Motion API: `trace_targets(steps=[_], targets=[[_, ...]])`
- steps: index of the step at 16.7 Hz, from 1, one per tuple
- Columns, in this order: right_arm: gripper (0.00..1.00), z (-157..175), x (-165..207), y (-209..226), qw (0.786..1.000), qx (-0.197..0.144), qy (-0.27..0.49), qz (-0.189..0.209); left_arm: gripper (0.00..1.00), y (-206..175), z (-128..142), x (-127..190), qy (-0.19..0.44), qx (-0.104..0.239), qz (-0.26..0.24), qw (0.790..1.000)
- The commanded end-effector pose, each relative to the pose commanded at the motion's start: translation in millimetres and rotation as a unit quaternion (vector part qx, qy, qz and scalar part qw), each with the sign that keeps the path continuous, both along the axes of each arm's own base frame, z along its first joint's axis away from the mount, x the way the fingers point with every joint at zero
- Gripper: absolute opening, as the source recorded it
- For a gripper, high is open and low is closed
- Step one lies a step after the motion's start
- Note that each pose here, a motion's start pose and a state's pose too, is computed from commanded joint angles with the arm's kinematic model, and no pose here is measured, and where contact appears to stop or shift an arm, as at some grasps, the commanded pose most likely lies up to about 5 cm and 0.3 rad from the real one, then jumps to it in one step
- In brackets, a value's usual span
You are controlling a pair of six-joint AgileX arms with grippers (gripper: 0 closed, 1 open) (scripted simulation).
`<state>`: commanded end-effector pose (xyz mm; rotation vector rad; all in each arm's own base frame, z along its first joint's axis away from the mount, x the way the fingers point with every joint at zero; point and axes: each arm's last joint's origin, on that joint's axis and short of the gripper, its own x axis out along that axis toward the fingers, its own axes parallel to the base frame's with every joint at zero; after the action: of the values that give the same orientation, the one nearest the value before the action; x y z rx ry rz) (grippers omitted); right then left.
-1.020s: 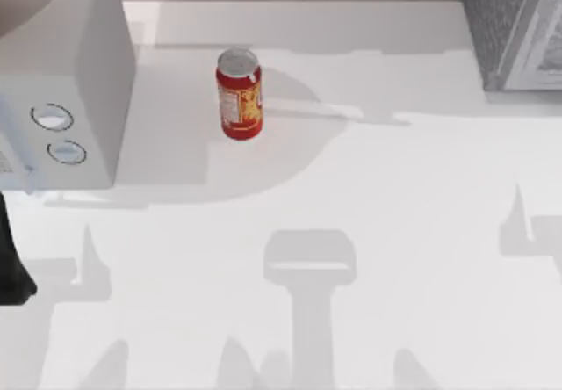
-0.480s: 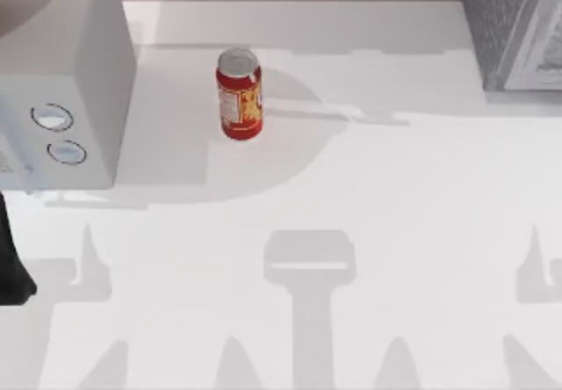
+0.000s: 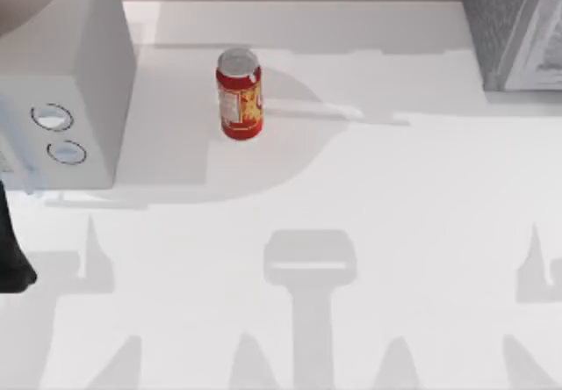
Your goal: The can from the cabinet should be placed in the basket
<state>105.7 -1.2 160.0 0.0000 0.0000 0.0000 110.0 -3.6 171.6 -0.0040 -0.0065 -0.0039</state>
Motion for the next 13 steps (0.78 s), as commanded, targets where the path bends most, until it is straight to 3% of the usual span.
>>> trace_targets(steps=[6, 10, 13], targets=[[1.00, 0.0, 0.0, 0.0, 1.000, 0.000, 0.000, 0.000, 1.00, -13.7, 35.8, 36.2, 0.007, -0.003, 0.000, 1.000], [1.00, 0.0, 0.0, 0.0, 1.000, 0.000, 0.000, 0.000, 1.00, -37.2, 50.6, 85.0, 0.010, -0.003, 0.002, 1.000], [1.00, 0.0, 0.0, 0.0, 1.000, 0.000, 0.000, 0.000, 1.00, -65.9, 46.1, 127.6, 0.009, -0.003, 0.001, 1.000]])
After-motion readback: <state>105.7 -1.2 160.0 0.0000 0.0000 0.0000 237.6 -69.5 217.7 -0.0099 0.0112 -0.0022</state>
